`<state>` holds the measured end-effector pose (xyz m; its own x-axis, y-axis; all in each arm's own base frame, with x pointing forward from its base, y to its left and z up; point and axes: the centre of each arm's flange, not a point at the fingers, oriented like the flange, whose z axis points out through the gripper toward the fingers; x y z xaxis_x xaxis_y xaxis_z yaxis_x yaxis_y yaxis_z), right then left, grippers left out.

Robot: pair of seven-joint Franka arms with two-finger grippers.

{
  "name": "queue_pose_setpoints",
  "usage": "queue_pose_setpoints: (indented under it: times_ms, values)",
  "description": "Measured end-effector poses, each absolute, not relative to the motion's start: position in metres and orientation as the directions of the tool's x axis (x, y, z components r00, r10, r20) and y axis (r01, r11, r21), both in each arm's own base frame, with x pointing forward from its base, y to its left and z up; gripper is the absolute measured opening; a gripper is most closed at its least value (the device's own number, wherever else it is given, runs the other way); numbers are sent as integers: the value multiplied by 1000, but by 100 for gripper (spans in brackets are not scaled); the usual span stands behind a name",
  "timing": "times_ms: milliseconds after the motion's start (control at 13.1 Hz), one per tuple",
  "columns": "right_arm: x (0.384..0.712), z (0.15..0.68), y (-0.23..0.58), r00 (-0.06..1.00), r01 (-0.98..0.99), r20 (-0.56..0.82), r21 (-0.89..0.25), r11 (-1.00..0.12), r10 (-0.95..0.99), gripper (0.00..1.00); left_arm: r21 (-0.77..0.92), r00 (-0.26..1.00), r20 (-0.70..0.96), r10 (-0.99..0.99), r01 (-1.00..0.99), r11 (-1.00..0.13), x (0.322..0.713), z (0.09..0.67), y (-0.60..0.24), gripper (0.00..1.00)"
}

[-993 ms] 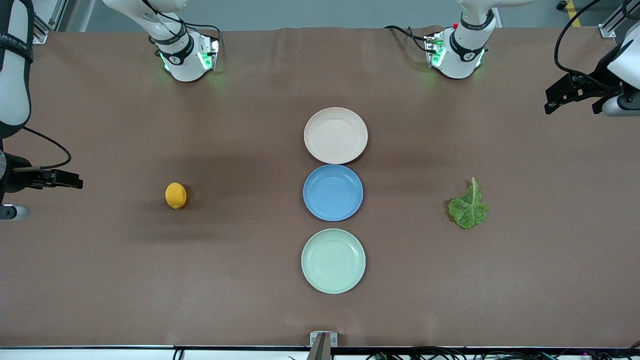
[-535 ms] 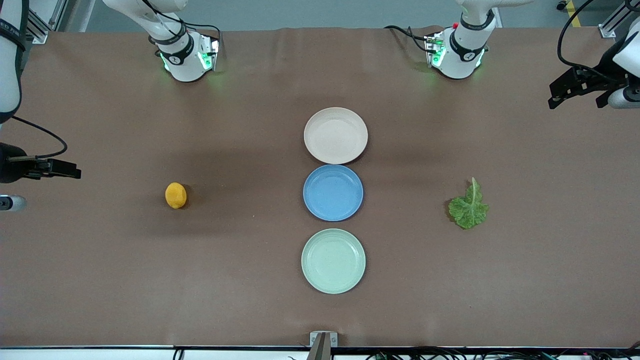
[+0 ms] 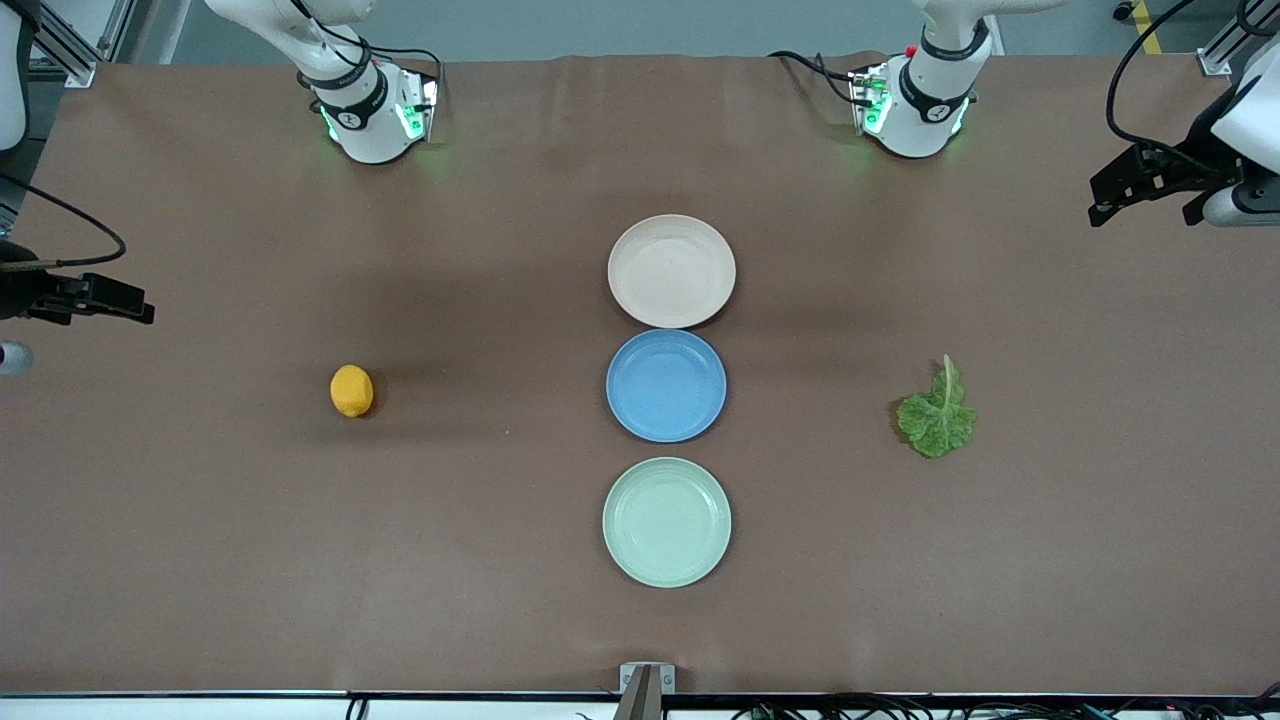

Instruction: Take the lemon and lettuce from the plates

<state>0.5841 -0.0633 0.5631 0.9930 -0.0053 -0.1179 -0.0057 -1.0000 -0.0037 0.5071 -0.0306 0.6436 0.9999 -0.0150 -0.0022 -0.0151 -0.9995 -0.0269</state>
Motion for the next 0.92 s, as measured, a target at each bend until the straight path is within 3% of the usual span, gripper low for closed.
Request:
queue_pose_setpoints:
  times_ms: [917]
  values:
    - [550,592,-49,998,17,-54,-5,-1000,17,100,-23,999,16,-28,-28,-999,520,646,-37,100]
